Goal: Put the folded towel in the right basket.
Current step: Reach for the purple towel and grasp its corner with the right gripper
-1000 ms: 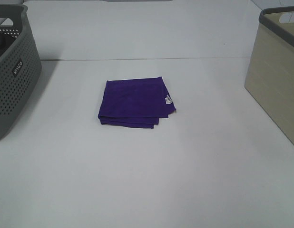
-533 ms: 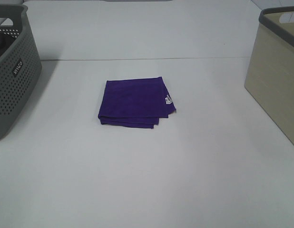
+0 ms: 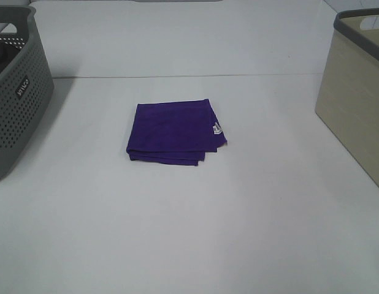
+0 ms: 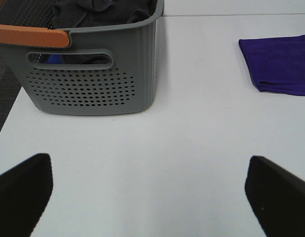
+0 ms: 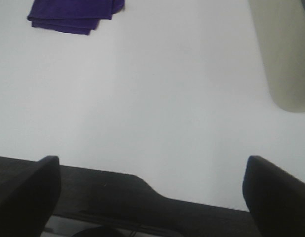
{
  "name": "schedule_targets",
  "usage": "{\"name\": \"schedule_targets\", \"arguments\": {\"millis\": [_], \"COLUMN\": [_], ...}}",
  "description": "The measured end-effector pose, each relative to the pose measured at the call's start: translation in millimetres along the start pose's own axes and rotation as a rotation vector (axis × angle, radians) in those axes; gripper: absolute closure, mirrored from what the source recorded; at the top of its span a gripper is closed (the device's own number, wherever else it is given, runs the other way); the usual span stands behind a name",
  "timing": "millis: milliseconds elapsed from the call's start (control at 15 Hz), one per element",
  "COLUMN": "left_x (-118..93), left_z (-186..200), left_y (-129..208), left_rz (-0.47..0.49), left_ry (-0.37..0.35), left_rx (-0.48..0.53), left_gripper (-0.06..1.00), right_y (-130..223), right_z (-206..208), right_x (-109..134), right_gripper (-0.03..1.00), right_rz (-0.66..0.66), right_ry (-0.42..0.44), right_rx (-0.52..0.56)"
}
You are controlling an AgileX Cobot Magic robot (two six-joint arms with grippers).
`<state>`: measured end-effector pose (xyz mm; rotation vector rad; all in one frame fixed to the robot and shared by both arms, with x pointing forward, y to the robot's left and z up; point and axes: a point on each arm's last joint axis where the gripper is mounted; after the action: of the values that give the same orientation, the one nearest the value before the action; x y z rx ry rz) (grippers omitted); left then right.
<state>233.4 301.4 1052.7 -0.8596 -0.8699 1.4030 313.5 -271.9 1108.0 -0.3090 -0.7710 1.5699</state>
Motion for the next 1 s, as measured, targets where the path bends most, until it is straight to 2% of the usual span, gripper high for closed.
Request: {"name": "schedule_targets", "arguments": {"millis": [133, 467, 533, 667, 800, 1000], "left_x": [0, 0, 0, 0, 0, 0], "left_z": [0, 0, 0, 0, 0, 0], "left_y": [0, 0, 0, 0, 0, 0], "left_rz": [0.000, 0.000, 0.000, 0.000, 0.000, 0.000], "left_ry": [0.000, 0.000, 0.000, 0.000, 0.000, 0.000], "left_rx": [0.000, 0.000, 0.000, 0.000, 0.000, 0.000], "left_gripper": [-0.05, -0.05, -0.05, -0.05, -0.05, -0.05], "right_y": [-54, -136, -152, -181, -198, -212], "right_z": [-12, -78, -99, -170, -239, -312], "right_x": [3, -7, -6, 24, 47, 50], "right_gripper": [0.01, 0.01, 0.01, 0.02, 0.02, 0.02], "right_rz": [-0.040, -0.120, -0.114, -0.053, -0.048, -0.062], "right_ry": [-0.047, -0.120, -0.134, -0.200, -0.263, -0.281], "right_rx": [0.085, 0.215, 0.223, 0.267, 0.336, 0.384]}}
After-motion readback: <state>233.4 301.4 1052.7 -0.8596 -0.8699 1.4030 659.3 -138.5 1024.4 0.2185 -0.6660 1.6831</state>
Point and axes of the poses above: a point on each arm's last joint axis where the gripper is mounted, z pointing back along that axis away from the gripper, x along the wrist's bending axis when the last joint is at zero, y = z × x
